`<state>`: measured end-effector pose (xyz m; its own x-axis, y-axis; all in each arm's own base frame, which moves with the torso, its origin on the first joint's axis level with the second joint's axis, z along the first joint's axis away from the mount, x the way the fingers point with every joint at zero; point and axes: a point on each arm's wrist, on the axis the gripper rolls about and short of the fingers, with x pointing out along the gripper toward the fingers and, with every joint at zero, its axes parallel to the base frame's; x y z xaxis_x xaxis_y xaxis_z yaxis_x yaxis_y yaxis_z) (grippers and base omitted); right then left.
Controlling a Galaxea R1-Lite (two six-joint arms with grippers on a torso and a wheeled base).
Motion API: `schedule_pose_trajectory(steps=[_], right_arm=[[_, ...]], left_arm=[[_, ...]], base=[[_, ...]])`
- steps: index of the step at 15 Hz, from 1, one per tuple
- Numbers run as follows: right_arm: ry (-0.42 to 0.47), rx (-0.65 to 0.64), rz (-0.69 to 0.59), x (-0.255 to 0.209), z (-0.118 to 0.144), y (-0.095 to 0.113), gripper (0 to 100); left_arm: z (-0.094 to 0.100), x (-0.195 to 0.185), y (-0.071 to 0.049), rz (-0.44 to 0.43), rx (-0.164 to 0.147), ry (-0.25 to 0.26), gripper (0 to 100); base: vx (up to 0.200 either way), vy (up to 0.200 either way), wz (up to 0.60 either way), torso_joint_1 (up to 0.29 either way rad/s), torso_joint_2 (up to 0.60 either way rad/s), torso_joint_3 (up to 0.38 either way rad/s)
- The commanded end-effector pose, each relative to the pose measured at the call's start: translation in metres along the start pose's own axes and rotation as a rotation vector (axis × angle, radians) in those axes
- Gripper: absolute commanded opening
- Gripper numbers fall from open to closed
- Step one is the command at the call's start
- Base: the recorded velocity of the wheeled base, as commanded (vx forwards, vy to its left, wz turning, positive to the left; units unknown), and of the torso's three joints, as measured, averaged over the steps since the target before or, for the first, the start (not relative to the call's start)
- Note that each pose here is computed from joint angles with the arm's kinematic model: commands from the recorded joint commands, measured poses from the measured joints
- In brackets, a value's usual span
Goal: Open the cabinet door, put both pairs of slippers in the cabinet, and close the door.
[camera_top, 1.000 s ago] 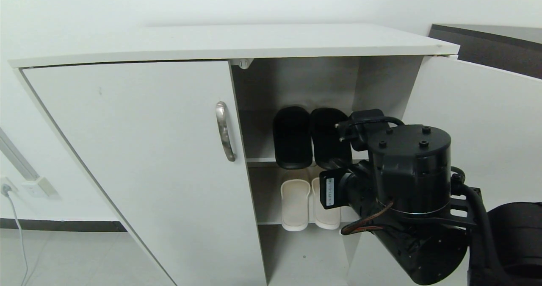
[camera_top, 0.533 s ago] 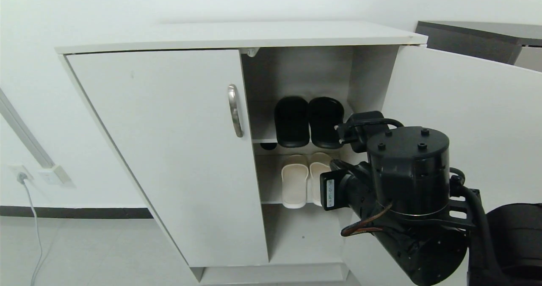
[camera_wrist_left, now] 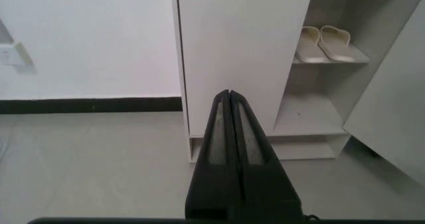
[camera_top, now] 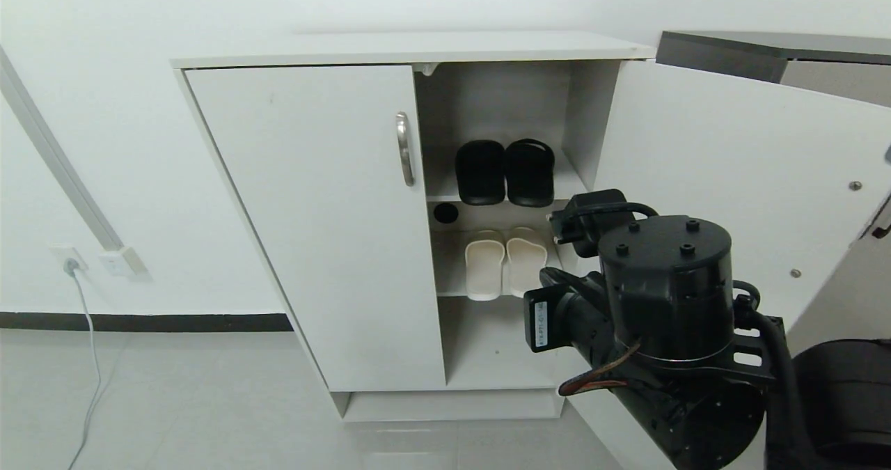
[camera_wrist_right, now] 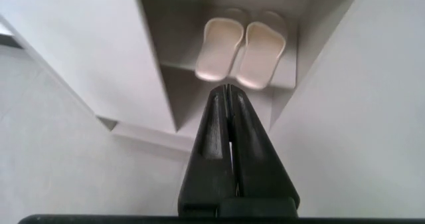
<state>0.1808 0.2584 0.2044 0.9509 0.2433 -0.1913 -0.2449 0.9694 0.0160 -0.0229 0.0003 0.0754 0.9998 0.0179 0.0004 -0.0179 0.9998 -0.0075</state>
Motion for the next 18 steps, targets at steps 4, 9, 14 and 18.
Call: schedule_pose_trajectory(steps=[4,9,14,18], right_arm=[[0.009,-0.013,-0.001,0.0011,-0.0035,0.0002,0],[0.022,-0.032,-0.002,0.0035,-0.0086,0.0014,0],[0.024,-0.035,-0.002,0.0034,-0.0094,0.0012,0],[0.024,-0.035,-0.002,0.0034,-0.0094,0.0012,0]], left_arm=[[0.0000,0.0001,0.0000,0.001,0.000,0.002,0],[0.0000,0.0001,0.0000,0.001,0.000,0.002,0],[0.0000,0.0001,0.0000,0.001,0.000,0.002,0],[0.0000,0.0001,0.0000,0.001,0.000,0.002,0]], base=[[-0.200,0.000,0.00,0.002,0.00,0.002],[0.000,0.000,0.00,0.000,0.00,0.000],[0.000,0.000,0.00,0.000,0.00,0.000],[0.000,0.000,0.00,0.000,0.00,0.000]])
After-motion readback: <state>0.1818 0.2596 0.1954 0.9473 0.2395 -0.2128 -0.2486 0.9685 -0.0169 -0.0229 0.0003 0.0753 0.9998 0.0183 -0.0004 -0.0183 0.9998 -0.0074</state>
